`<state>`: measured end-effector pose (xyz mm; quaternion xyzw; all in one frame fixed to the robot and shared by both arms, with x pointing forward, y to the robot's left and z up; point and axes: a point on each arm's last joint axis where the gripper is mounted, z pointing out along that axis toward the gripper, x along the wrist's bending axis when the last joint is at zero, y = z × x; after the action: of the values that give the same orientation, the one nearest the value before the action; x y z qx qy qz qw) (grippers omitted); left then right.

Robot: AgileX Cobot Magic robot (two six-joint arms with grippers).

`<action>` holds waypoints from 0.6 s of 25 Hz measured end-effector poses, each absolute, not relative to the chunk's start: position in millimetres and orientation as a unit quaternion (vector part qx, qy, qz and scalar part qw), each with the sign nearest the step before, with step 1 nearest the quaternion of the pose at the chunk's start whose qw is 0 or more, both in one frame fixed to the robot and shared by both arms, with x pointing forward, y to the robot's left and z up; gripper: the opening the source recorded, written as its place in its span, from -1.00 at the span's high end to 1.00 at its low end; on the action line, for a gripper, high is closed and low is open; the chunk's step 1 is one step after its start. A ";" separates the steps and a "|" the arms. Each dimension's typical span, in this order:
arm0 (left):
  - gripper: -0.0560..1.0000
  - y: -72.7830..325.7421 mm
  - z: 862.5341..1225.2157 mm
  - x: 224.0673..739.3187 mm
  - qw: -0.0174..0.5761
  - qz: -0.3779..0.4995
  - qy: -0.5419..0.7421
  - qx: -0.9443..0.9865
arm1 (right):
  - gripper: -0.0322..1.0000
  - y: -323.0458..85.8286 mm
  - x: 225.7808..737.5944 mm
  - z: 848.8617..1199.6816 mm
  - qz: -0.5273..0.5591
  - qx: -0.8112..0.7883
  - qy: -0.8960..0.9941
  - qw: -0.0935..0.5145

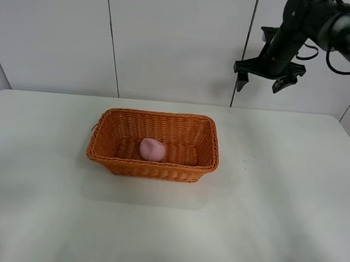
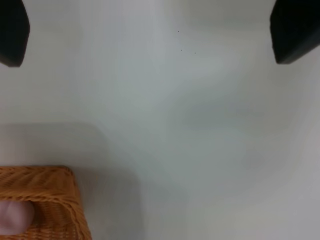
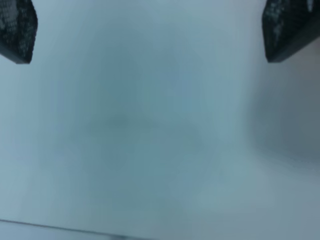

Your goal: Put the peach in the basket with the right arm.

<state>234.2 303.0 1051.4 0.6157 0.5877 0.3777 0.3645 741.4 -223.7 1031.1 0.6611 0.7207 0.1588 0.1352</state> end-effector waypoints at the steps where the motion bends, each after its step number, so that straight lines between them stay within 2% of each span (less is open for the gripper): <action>1: -0.98 303.0 1051.4 234.2 0.364 0.378 0.588 0.616 | -0.41 -237.0 743.2 1031.0 0.158 0.671 0.712 0.136; 6: -0.98 303.0 1051.4 234.2 0.364 0.378 0.588 0.616 | -0.41 -276.2 746.4 1031.0 0.154 0.699 0.684 0.138; 15: -0.98 303.0 1051.4 234.2 0.364 0.378 0.588 0.616 | -0.41 -278.9 726.9 1034.3 0.136 0.700 0.691 0.119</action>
<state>234.2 303.0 1051.4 0.6157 0.5877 0.3777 0.3645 726.9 -278.9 1034.3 0.7001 0.6908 0.1365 0.1186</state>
